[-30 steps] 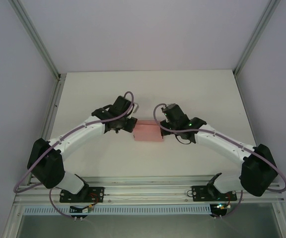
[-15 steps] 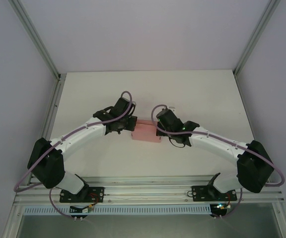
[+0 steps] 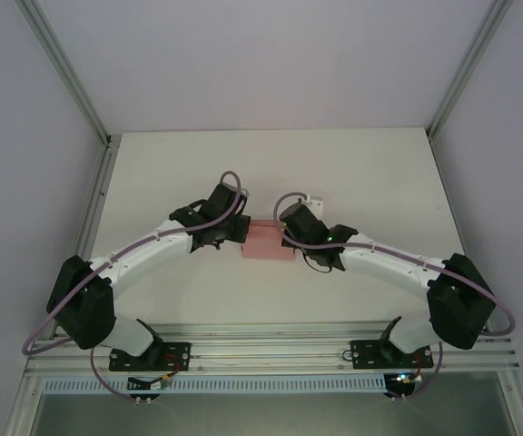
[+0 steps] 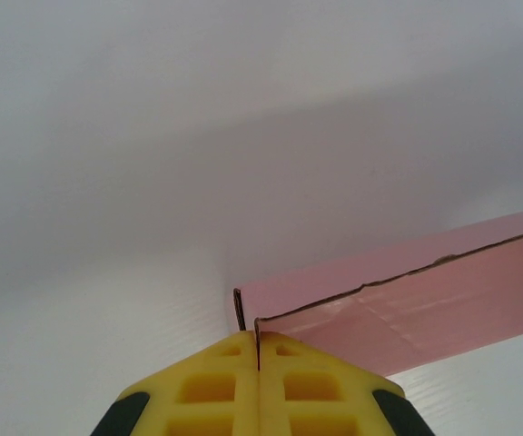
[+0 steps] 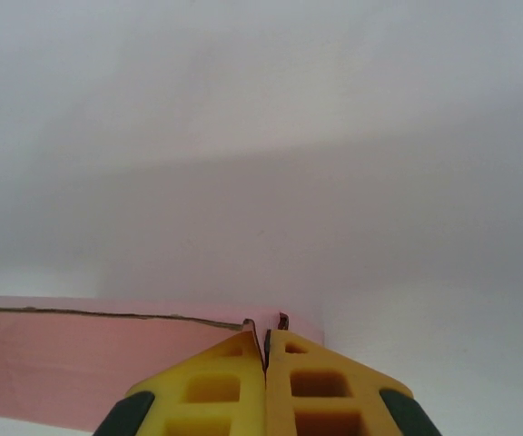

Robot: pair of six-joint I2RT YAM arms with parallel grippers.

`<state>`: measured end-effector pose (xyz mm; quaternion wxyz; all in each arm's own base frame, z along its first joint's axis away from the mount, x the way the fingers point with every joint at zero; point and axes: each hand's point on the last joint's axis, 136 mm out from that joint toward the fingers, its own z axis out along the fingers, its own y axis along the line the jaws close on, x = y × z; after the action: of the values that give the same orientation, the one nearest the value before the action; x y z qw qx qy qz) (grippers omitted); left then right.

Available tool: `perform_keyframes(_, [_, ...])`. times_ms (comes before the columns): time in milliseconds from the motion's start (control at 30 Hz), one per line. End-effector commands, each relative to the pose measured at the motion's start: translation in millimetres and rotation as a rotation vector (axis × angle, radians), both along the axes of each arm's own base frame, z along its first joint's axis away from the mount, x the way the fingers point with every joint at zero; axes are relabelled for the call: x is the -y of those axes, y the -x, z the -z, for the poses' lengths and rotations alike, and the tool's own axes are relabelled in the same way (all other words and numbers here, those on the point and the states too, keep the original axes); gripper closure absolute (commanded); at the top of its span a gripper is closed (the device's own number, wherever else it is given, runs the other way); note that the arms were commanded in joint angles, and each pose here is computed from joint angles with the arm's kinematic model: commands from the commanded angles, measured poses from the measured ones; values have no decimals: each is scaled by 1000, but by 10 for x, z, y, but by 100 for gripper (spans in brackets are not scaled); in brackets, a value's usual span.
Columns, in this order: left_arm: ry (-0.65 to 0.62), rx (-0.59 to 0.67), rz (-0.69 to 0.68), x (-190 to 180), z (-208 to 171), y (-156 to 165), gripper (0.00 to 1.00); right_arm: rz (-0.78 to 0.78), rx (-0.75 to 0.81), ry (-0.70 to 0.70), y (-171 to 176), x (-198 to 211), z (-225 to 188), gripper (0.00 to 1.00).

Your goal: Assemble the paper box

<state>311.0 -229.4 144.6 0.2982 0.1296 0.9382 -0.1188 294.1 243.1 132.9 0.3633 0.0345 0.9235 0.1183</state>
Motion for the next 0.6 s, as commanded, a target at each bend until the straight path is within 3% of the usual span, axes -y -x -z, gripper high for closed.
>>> perform_keyframes(0, [4, -85, 71, 74, 172, 283, 100, -52, 38, -51, 73, -191, 28, 100])
perform_keyframes(200, [22, -105, 86, 86, 297, 378, 100, -84, 43, -56, 189, -128, 214, 100])
perform_keyframes(567, [43, -144, 117, 15, 637, 688, 100, -176, 5, 59, 379, -69, 592, 100])
